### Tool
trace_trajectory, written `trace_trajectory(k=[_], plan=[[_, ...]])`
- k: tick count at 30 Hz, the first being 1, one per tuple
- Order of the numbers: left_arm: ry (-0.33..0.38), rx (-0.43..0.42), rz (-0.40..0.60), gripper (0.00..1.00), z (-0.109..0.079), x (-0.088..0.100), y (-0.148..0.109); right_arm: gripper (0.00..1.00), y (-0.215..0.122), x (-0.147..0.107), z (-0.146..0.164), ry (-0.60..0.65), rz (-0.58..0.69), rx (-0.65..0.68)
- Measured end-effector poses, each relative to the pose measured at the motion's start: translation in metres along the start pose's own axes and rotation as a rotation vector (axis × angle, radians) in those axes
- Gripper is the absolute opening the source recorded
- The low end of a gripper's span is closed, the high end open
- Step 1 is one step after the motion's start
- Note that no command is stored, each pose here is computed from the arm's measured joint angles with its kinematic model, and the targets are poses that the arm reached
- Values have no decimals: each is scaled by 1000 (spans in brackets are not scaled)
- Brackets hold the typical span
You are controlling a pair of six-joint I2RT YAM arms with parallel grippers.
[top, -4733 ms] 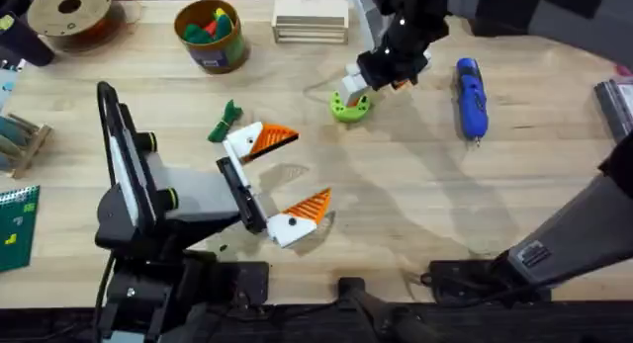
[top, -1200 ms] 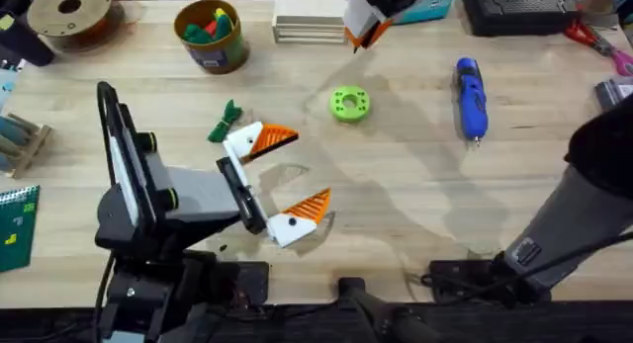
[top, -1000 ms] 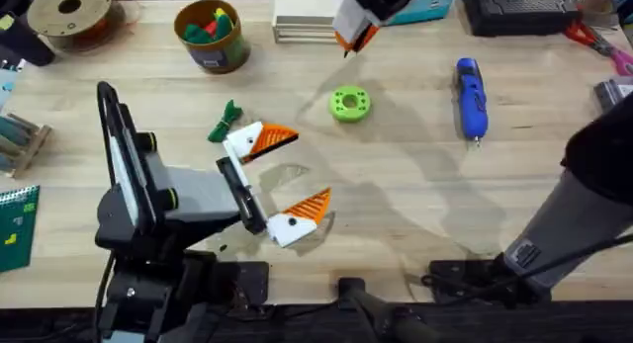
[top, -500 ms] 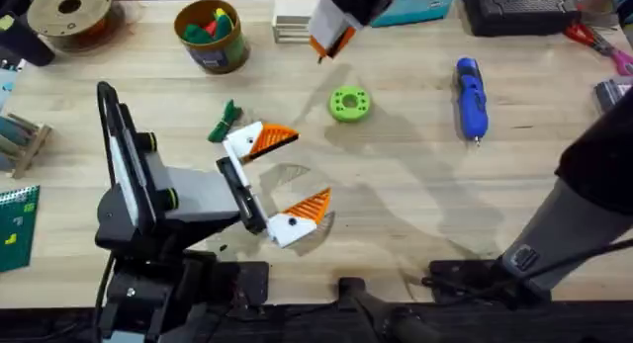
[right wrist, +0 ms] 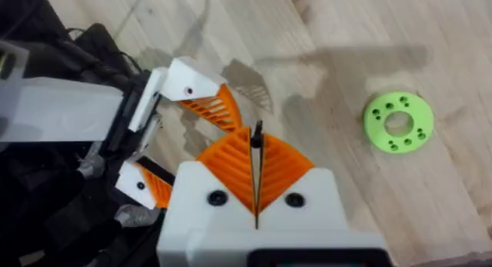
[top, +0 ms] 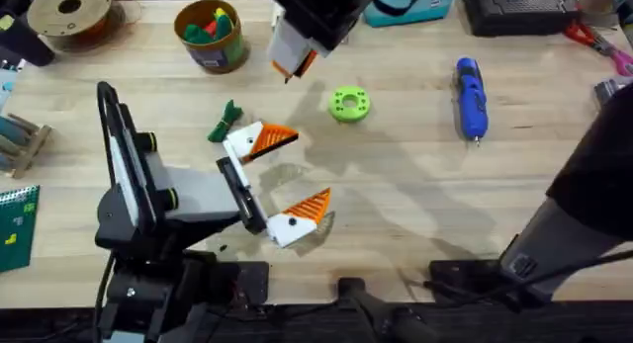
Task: Pick up the gripper from the table and insert it into the empty holder that is missing its gripper. Then pick up a screw, insert it into the mounting hole, and use the screwdriver to tighten it. Finally, clean up the table by picking up the vegetable and placing it into the bucket.
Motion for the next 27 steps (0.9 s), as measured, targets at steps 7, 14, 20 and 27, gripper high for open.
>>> trace_trajectory(k=[7,14,20,27], plan=[[0,0,0,994,0,0,0,4,0,14,38,-75,-29,23],[0,0,0,996,0,0,0,4,4,17,57,-101,-18,24],[0,0,0,996,0,0,0,4,7,18,68,-116,-11,27],[0,0,0,996,0,0,0,4,13,17,76,-133,12,38]])
Point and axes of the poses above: each hand's point on the last joint's axis, 136 mm out from that joint toward the fingers, its own y axis out along the fingers, its own z axis along the line the jaws close on, x = y × z, the point moved 4 cm from there along -y, back along the fingers, and after that the axes turned 9 degrees about -y, right-handed, at the moved point
